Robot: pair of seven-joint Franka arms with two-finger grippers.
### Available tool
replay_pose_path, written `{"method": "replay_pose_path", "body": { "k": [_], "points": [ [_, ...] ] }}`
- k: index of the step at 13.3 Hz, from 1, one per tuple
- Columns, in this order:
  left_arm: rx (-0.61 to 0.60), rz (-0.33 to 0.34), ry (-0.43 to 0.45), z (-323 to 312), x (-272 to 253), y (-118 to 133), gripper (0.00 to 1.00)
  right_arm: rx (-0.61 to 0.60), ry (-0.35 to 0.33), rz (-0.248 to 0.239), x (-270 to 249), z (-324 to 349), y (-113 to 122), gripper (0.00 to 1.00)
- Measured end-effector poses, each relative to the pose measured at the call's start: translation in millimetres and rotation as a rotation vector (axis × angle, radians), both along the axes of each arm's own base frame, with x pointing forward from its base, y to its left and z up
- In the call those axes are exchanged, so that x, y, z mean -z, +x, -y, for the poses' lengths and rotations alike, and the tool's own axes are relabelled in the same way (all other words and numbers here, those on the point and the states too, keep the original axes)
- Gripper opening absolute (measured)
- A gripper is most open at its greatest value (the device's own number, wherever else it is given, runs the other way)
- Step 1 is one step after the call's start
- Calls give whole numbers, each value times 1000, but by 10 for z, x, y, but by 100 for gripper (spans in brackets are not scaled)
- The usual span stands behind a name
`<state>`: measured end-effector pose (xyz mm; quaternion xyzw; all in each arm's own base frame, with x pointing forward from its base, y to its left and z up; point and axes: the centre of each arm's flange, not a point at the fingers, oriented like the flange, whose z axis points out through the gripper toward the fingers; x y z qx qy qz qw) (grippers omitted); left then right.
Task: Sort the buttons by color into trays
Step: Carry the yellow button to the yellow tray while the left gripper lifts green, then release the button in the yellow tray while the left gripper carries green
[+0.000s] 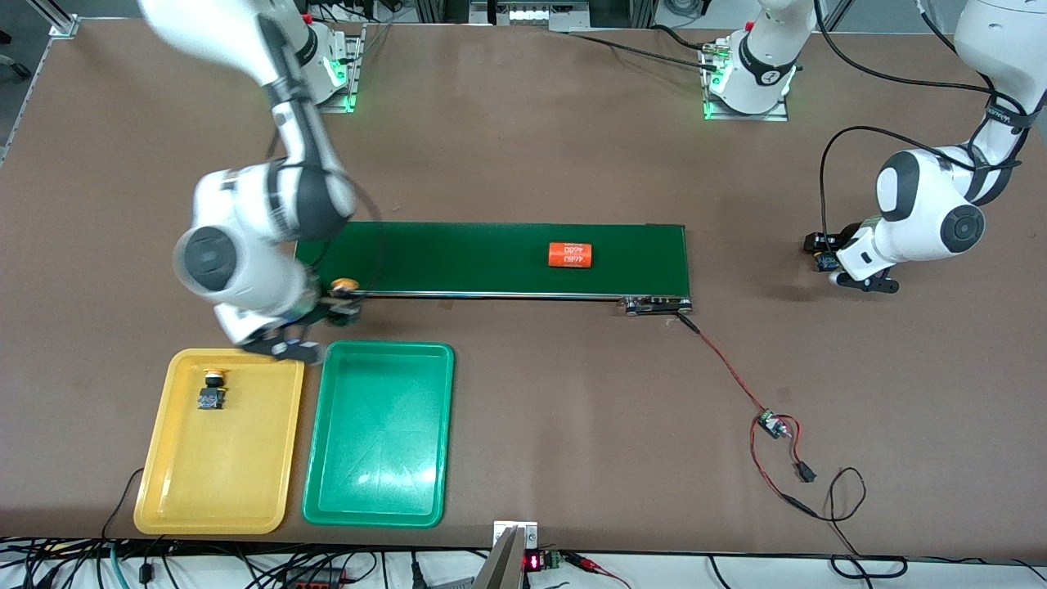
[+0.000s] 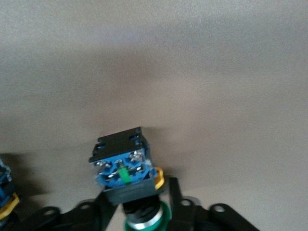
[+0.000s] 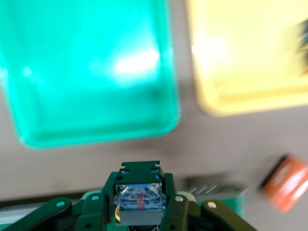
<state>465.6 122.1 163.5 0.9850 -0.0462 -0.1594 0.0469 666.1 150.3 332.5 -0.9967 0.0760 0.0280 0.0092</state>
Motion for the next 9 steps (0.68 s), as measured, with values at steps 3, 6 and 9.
{"method": "replay_pose_path", "body": {
  "k": [3, 6, 9],
  "points": [
    [19, 15, 7, 74, -90, 52, 33, -23, -39, 114, 278, 734, 417, 41],
    [90, 41, 26, 406, -303, 189, 33, -82, -91, 207, 678, 961, 667, 41],
    [184, 78, 40, 994, -612, 361, 33, -137, -125, 239, 1006, 994, 736, 41]
  ]
}}
